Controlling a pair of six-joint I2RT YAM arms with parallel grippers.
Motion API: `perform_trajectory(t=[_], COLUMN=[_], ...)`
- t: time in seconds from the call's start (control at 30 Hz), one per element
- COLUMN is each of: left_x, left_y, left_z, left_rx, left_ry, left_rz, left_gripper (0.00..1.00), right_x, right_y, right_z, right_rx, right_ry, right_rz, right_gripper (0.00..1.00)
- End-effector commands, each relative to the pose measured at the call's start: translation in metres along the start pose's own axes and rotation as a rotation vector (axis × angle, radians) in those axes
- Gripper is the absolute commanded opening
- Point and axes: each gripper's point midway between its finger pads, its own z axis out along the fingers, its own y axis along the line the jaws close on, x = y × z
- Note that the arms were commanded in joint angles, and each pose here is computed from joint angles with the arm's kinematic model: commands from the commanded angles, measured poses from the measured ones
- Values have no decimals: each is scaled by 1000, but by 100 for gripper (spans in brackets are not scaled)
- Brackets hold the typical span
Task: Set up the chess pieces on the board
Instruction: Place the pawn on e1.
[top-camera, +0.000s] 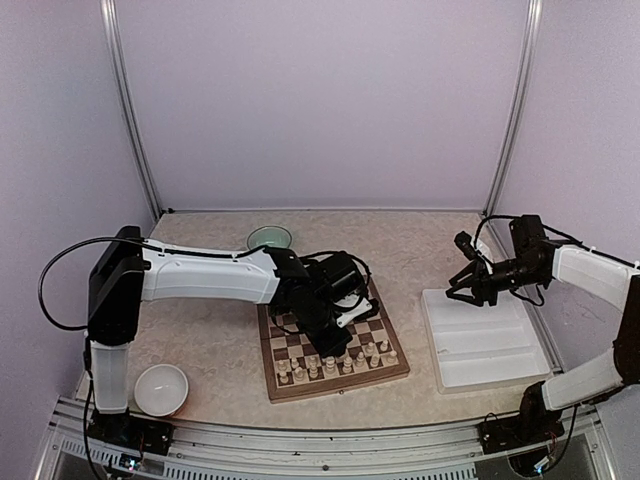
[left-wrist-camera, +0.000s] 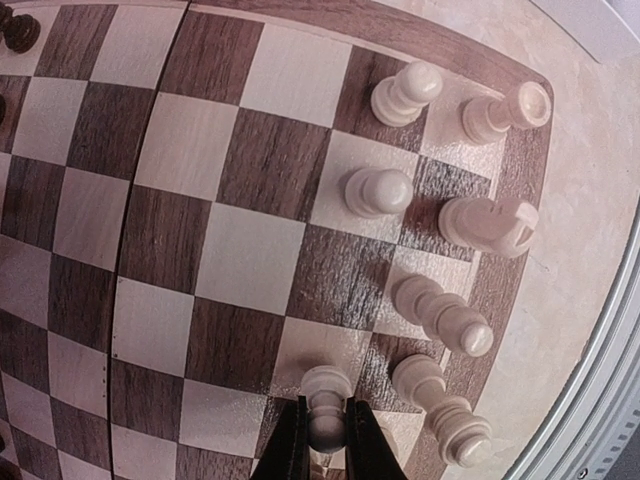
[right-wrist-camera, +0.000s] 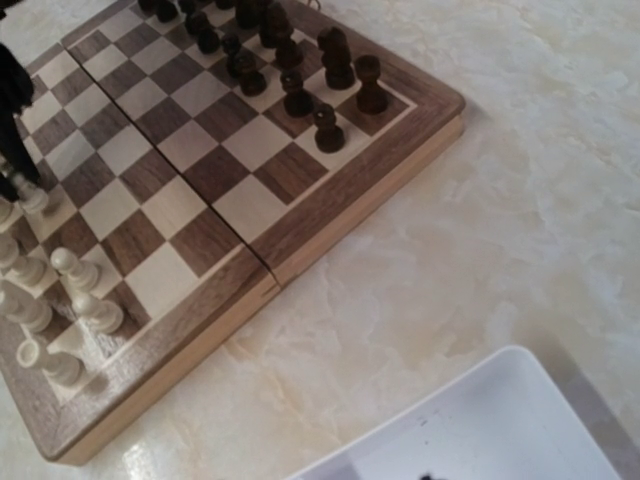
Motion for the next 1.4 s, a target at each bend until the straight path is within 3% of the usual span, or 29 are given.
perform_trajectory(t=[0.0,0.43,0.73,1.1,1.17,1.2,1.27,1.33,1.37], left_x=[-1,-4,-16,-29,-39,-46,-59,-77,-86], left_y=[-7,-7,-7,12,15,15,21,21,20], left_z=[4,5,-9,-36,-47,-53,-68,-89,-99], left_rx=[27,24,8,-87,-105,-109,-151,-168,-175], left_ry=[16,19,-18,-88,-128,-150,-200,-268,-302], left_rz=[17,18,24,36,33,34,33,38,41], left_gripper=[12,24,26,30,32,32,34,34,34], right_x=[4,4,-4,-62,-81,-92,-111,-119,-115], right_y=[2,3,1,-24,-34,-39,-52,-61,-55], right_z=[0,0,-4,-45,-63,-73,-97,-115,-113], right_rx=[-13,-14,-2,184,282,339,474,589,567], right_ry=[5,3,0,-8,-18,-27,-76,-103,-83], right_rz=[14,11,1,-92,-123,-137,-106,-98,-126], right_gripper=[41,42,42,45,50,61,97,99,99])
